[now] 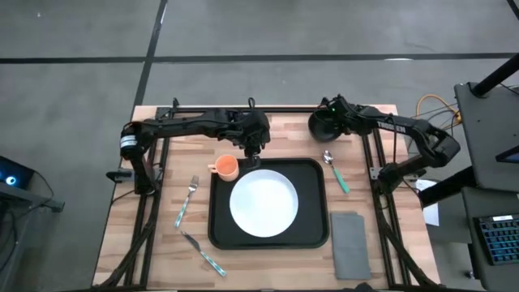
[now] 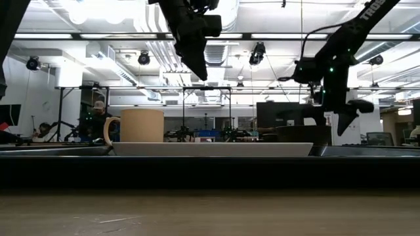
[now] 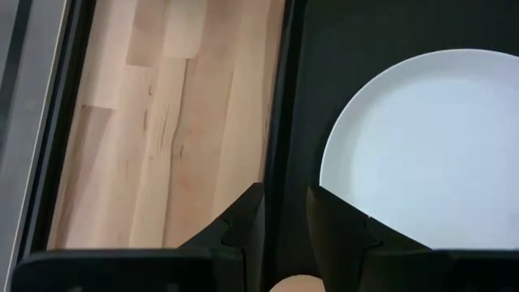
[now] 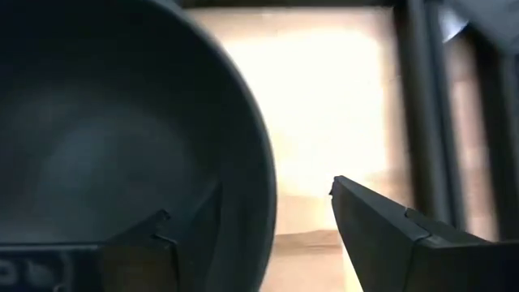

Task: Set up tray
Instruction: Put the gray napkin on the black serving tray to the right of the white plate

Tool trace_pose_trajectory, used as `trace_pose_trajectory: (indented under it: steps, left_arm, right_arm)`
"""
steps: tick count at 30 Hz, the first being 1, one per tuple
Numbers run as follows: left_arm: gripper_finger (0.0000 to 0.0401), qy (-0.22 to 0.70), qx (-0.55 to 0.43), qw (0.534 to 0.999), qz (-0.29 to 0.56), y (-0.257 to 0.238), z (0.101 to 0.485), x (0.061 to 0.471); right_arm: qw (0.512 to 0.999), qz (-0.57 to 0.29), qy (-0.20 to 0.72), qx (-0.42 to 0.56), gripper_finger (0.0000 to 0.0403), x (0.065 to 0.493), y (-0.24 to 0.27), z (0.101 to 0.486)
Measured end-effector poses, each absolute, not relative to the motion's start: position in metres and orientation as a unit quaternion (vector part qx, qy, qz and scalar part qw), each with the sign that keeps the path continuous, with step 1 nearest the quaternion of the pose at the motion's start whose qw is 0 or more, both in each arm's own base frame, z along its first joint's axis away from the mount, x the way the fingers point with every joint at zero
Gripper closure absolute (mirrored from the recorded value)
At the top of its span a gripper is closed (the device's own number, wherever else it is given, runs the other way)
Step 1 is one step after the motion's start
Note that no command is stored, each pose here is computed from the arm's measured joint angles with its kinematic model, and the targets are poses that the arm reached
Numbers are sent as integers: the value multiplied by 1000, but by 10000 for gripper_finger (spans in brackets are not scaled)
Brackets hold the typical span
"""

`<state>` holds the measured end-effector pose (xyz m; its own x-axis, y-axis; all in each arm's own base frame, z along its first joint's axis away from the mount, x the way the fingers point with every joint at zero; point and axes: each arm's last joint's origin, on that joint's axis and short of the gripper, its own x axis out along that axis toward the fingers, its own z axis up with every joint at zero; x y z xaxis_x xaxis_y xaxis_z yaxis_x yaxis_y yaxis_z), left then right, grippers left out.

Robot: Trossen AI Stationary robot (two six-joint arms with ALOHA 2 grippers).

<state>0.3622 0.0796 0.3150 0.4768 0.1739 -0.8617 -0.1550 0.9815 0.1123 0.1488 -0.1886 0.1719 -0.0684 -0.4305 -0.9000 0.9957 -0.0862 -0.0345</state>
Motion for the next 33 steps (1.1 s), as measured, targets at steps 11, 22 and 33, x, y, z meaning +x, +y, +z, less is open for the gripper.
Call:
trace_pose_trajectory:
  steps: [11, 22, 33]
  left_arm:
    - [325, 502, 6, 860, 97, 79, 315, 362]
    - [325, 501, 5, 860, 98, 79, 315, 363]
    - [325, 489, 219, 844, -29, 57, 309, 371]
  right_arm:
    - [595, -596, 384, 379, 377, 151, -191, 168]
    - [664, -569, 335, 351, 394, 142, -171, 234]
    - [778, -449, 316, 306, 394, 174, -115, 308]
